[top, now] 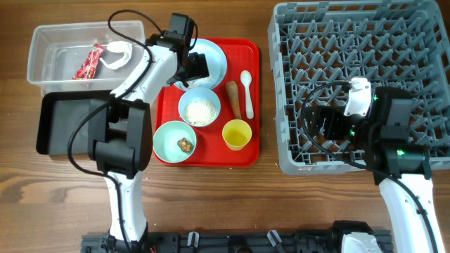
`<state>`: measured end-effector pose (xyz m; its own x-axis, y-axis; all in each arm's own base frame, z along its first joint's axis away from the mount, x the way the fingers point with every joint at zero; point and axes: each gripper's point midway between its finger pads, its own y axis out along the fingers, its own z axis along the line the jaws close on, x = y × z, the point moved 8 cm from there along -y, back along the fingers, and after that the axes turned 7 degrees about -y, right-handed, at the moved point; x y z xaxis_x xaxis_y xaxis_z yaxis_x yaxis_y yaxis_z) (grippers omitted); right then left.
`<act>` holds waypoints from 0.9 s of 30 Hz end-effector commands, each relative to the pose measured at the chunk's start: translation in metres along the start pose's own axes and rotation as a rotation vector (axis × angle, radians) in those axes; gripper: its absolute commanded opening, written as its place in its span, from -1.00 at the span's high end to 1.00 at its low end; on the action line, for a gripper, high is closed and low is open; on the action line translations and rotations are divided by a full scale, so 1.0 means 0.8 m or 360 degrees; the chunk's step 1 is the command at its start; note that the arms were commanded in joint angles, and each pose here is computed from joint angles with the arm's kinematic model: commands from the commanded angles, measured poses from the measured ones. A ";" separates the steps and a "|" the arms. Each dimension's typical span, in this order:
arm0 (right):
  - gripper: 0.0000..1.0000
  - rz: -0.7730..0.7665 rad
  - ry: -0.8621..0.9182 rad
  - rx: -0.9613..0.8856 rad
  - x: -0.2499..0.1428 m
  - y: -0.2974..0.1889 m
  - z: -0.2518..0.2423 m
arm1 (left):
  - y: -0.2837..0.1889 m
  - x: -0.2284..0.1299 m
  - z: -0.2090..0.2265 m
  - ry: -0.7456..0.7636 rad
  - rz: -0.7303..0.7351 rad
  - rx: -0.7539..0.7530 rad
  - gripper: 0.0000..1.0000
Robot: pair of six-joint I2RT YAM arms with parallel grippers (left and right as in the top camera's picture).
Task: Sort waste into correct bins and load items into the dishwasher rack
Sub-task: 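Grasp the white tissue on the plate and drop it in the clear bin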
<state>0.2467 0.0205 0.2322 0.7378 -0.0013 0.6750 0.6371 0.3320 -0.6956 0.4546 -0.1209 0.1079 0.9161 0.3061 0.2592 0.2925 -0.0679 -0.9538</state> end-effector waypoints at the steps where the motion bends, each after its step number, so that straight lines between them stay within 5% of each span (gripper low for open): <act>1: -1.00 -0.0019 -0.0001 0.0026 0.007 -0.002 0.003 | 0.026 -0.004 0.003 0.0050 0.0024 0.0046 -0.66; 4: -0.99 -0.0020 -0.0001 0.0026 0.007 -0.002 0.003 | 0.038 -0.007 0.004 0.0050 0.0045 0.0059 -0.40; 11: -0.99 -0.0020 -0.0001 0.0026 0.007 -0.002 0.003 | 0.048 -0.010 0.006 0.0050 0.0064 0.0071 0.92; 16: -1.00 -0.0022 -0.0002 0.0026 0.008 -0.002 0.003 | 0.009 0.024 0.001 0.0015 -0.0061 0.0007 0.92; 20: -1.00 -0.0021 -0.0001 0.0026 0.008 -0.002 0.003 | -0.086 0.076 0.004 -0.0058 -0.0311 -0.0109 0.92; 27: -0.99 -0.0018 0.0000 0.0027 0.007 -0.002 0.003 | -0.177 0.119 0.101 -0.0316 -0.0546 0.0026 0.92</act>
<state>0.2467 0.0205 0.2322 0.7382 -0.0010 0.6746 0.6366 0.3320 -0.6961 0.4846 -0.0512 0.2303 0.7635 0.4274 0.4841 0.5446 -0.0232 -0.8384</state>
